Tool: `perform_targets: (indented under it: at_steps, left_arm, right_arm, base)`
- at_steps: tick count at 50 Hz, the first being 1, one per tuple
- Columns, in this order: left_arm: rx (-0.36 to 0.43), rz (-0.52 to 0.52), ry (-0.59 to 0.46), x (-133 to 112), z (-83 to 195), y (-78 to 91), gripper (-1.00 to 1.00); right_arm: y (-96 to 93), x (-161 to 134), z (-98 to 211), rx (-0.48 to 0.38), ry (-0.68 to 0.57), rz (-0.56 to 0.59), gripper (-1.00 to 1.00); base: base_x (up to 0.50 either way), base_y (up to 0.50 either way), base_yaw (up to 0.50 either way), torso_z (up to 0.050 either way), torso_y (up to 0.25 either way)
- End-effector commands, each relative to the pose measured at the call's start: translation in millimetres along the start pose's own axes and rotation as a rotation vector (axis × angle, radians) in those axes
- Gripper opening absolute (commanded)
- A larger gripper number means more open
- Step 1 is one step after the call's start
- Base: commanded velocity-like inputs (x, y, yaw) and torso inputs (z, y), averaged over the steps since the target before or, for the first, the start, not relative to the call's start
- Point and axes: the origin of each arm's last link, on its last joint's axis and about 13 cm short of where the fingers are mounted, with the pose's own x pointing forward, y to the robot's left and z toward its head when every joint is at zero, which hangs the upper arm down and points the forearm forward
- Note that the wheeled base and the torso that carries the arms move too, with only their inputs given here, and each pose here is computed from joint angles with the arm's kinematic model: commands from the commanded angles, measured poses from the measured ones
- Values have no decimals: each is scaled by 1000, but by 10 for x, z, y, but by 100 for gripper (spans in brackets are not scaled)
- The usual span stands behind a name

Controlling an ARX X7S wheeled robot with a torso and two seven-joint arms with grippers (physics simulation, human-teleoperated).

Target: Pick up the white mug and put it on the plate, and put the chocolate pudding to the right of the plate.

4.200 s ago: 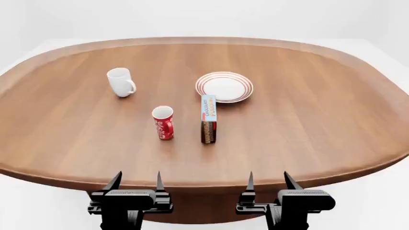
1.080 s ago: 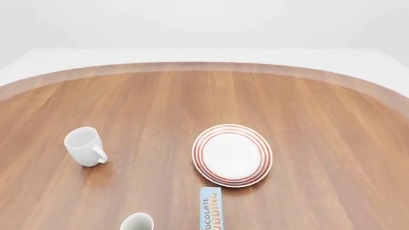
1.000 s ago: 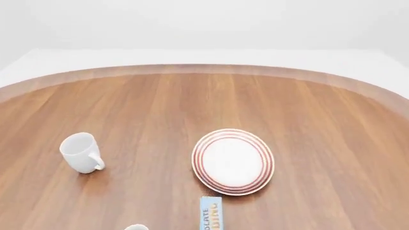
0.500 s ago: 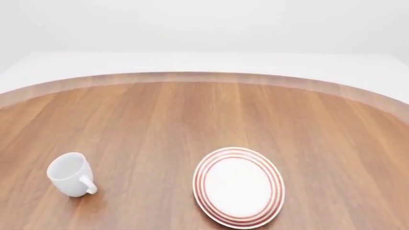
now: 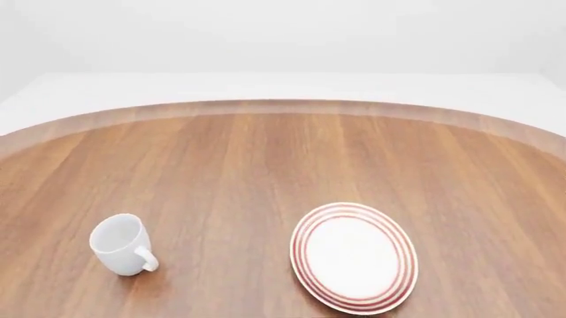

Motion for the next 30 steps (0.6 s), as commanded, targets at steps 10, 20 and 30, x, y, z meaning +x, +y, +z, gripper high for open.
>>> perform_targets:
  at_steps: [10,20,30]
  left_arm:
    - [1,-70,75,-40,-49,-50,100]
    - [48,-87,96,-48,-76,-65,100]
    - [52,-74,99,-44,-75,-63,100]
  right_arm:
    - [-16,-12,-17,-35,3,-28,100]
    - [-8,-20,-18,-31,3,-19,100]
    - [-6,-22,-16,-26,3,-12,100]
  base:
    - [0,0,0,0,0]
    - [0,0,0,0,-185]
    - [0,0,0,0,-250]
